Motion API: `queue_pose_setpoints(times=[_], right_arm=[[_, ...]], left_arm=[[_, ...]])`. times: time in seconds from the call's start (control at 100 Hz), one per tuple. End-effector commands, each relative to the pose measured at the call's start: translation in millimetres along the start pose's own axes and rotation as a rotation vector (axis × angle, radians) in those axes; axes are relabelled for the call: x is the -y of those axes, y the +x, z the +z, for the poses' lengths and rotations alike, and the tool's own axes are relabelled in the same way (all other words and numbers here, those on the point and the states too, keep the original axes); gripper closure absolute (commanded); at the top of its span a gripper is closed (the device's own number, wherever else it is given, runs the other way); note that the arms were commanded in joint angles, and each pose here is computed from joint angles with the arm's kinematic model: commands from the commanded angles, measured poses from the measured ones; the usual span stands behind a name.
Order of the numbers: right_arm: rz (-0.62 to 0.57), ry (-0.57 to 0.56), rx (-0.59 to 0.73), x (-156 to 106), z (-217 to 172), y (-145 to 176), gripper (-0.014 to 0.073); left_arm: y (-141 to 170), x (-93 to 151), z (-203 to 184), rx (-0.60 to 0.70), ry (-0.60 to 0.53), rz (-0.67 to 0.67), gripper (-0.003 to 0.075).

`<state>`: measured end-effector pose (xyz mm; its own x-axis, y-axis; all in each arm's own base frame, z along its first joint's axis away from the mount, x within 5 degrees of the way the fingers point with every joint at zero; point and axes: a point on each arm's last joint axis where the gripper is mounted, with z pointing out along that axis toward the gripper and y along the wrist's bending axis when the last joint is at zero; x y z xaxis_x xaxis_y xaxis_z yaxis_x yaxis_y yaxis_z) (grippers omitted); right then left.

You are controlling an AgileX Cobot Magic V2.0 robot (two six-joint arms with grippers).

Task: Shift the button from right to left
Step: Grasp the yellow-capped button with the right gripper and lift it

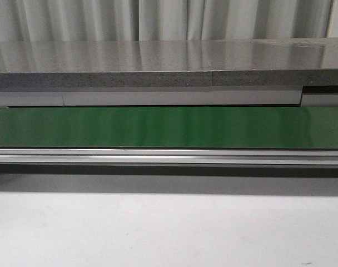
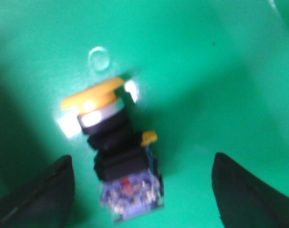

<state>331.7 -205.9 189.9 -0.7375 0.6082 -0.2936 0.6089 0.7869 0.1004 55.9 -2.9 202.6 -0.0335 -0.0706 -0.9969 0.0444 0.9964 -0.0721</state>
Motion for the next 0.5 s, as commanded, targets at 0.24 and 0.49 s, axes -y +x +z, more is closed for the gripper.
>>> queue_pose_setpoints(times=[0.24, 0.49], right_arm=[[-0.012, -0.049, 0.048, -11, 11, -23, 0.0086], [-0.013, -0.059, 0.055, -14, 7, -24, 0.0534]], left_arm=[[6, -1, 0, 0.066, 0.006, -0.013, 0.0741], [6, -1, 0, 0.066, 0.006, -0.013, 0.0741]])
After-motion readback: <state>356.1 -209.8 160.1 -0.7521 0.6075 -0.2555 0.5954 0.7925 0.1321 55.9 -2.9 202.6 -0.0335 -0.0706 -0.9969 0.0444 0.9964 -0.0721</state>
